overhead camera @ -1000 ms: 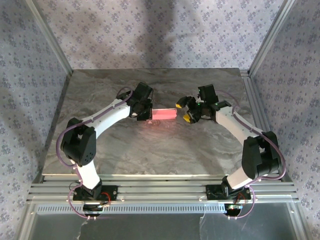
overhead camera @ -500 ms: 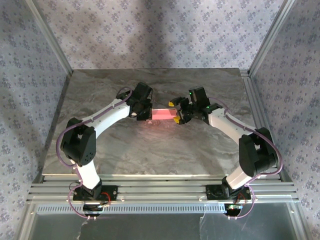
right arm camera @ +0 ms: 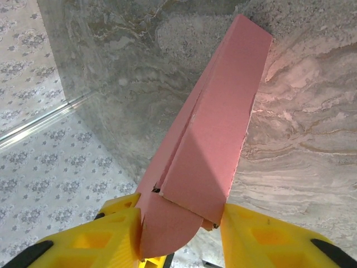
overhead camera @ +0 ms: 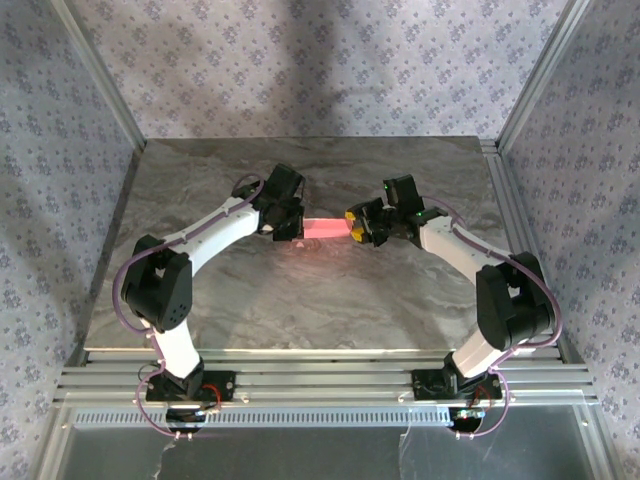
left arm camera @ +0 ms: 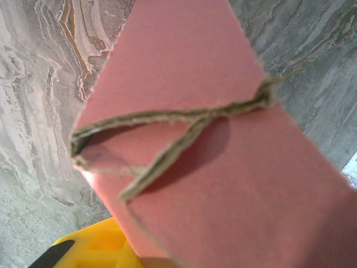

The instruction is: Fold the paper box

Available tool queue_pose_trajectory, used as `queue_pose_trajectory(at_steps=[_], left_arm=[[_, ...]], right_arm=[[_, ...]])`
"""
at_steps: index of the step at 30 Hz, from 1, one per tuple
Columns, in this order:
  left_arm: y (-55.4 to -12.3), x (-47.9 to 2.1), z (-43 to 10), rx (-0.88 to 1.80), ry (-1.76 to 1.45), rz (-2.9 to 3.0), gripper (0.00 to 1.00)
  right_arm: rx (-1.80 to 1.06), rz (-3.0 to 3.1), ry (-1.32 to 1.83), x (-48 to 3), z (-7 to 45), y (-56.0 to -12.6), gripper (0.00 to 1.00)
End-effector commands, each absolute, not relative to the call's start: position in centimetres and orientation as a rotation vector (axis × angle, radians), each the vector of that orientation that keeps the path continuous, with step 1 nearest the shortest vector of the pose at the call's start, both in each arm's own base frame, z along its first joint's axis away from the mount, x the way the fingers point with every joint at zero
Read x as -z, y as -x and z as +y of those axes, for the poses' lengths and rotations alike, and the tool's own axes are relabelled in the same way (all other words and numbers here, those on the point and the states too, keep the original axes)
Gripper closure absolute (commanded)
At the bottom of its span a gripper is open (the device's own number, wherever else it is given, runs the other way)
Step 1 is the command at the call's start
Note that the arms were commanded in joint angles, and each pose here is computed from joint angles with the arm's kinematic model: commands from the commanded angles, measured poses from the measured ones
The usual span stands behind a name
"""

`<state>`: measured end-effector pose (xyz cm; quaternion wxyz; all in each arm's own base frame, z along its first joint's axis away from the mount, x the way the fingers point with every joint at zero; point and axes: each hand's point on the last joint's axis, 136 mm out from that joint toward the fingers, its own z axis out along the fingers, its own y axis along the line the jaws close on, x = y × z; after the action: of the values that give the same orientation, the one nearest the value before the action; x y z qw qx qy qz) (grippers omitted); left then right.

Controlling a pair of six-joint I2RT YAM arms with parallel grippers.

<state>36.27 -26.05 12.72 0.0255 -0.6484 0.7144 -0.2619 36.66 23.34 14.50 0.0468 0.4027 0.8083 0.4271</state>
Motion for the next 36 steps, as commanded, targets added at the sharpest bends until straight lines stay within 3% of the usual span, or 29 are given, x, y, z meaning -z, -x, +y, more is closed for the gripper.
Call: queue_pose_trajectory(at_steps=[1,3,7,14,22,30,36], left_arm=[[-35.0,-10.9,-25.0,0.674,2.087,2.245,0.71],[-35.2,-11.0,-24.9,0.676,2.086,2.242,0.71],[-35.4,-11.1,-24.6,0.682,2.094,2.234,0.70],[-35.7,-10.8,-24.7,0.693,2.092,2.256,0.70],[-36.6,-10.5,-24.8,0.756,2.050,2.326,0.56],[-37.2,-10.3,-24.8,0.794,2.015,2.351,0.63],[-37.1,-9.8,-24.8,0.785,2.025,2.354,0.63]], right_arm=[[-1.243,2.469,-1.238,-12.9,22.5,-37.1,0.60],[-1.252,2.467,-1.231,-12.9,22.6,-37.2,0.60],[-1.237,2.472,-1.218,-12.9,22.5,-37.2,0.69],[-1.198,2.508,-1.182,-12.0,22.4,-37.2,0.71],[-1.181,2.495,-1.202,-11.7,22.5,-38.1,0.76],[-1.167,2.488,-1.190,-13.0,23.1,-39.7,0.82],[-1.173,2.494,-1.186,-12.8,23.3,-39.6,0.78]])
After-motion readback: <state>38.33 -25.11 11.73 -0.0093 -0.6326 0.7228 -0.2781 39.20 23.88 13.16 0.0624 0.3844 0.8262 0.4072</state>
